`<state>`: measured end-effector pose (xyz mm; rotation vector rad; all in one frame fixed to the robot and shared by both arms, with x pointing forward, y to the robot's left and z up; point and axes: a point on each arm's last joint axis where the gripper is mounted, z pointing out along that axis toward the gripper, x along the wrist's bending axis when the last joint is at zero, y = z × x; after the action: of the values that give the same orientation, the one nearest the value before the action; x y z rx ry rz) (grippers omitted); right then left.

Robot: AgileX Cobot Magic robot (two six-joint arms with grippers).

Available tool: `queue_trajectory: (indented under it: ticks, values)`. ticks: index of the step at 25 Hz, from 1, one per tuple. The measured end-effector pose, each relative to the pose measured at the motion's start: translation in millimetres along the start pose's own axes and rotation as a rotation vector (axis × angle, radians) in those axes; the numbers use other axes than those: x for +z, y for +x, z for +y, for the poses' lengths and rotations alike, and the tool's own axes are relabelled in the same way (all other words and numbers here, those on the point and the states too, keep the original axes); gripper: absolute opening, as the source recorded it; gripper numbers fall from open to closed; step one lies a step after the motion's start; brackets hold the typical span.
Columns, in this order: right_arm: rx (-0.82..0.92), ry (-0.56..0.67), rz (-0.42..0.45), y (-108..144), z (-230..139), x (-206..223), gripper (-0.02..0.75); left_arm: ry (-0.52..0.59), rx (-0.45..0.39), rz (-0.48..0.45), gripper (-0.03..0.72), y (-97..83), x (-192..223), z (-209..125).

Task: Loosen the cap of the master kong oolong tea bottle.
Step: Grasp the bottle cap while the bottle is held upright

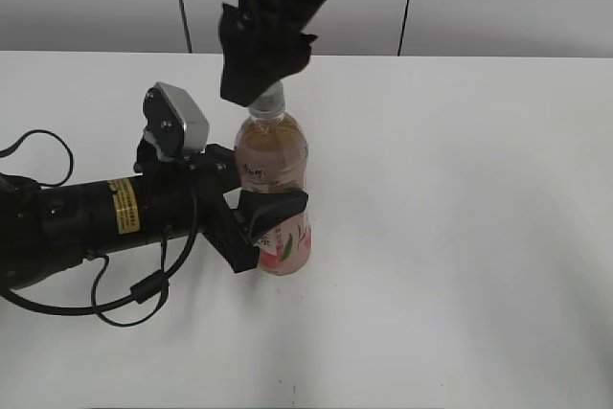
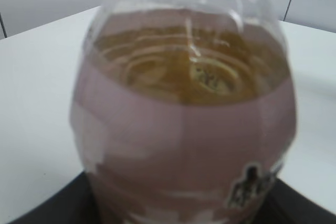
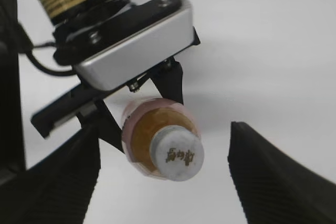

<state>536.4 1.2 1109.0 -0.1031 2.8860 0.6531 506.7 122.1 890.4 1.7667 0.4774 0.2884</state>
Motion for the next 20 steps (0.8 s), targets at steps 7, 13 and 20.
queue_trajectory:
  ticks: [7,13,20]
  values:
    - [0.840,-0.027,-0.178,-15.8,3.4,-25.9,0.575,0.000,0.000,0.000,0.385,0.0,0.0,0.0]
    - [1.152,-0.080,-0.168,-16.0,6.6,-31.1,0.575,0.000,0.000,0.001,0.385,0.1,0.0,0.0]
    - [1.225,-0.068,-0.131,-15.5,6.6,-20.6,0.563,0.000,0.000,0.001,0.385,0.1,0.0,0.0]
